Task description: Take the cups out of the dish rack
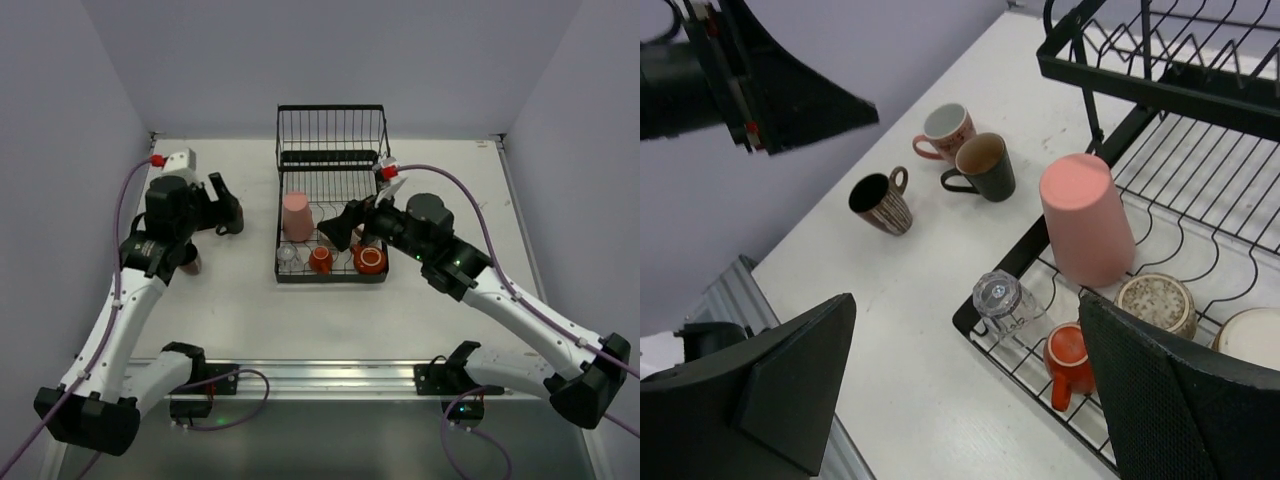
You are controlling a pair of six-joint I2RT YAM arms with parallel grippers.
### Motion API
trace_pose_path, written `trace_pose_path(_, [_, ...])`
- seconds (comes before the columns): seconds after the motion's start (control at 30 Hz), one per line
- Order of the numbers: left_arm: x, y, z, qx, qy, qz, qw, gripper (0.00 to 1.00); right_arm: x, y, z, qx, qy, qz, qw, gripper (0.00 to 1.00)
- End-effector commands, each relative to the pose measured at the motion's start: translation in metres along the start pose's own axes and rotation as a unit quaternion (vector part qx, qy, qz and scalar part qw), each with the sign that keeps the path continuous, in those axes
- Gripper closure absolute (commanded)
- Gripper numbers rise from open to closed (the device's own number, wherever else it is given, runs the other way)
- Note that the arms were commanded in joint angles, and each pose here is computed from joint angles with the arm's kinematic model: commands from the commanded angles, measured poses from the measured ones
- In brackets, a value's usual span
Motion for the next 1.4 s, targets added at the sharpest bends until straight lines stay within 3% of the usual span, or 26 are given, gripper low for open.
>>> trace_pose_path(0.0, [0.001,-0.073,0.006,-0.142,-0.019,-0.008,0.99,0.13,0.018,0.007,0.017,0.008,-0.066,-0.012,0.998,0.05])
trace_pose_path(0.17, [0.0,-0.124,-0.012,-0.181,-0.052,-0.031,0.982,0.06,0.02,0.008,0.043,0.012,-0.1,-0.023,0.995,0.05])
trace_pose_path(0.37, [-0.015,-0.156,-0.045,-0.181,-0.058,-0.06,0.98,0.04,0.014,0.003,0.055,0.011,-0.108,-0.024,0.994,0.05])
trace_pose_path(1.07, [-0.036,-0.167,-0.135,-0.062,-0.071,-0.134,0.986,0.04,-0.001,-0.005,0.044,0.007,-0.078,-0.008,0.997,0.05])
trace_pose_path(1.13, [-0.036,-0.169,-0.137,-0.066,-0.074,-0.136,0.986,0.09,-0.002,-0.005,0.043,0.008,-0.076,-0.009,0.997,0.05])
trace_pose_path(1.37, [-0.033,-0.169,-0.129,-0.079,-0.083,-0.133,0.984,0.49,-0.002,-0.003,0.042,0.016,-0.075,-0.015,0.997,0.06])
Point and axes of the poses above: each gripper's point midway between its finger pads, its own z axis back along the fingers, its own y axis along the line the jaws close on, x = y × z, the point moved 5 cm from there along z, back along the fingers, and after that the axes turned 13 degrees about -z, right-handed, at the moved point
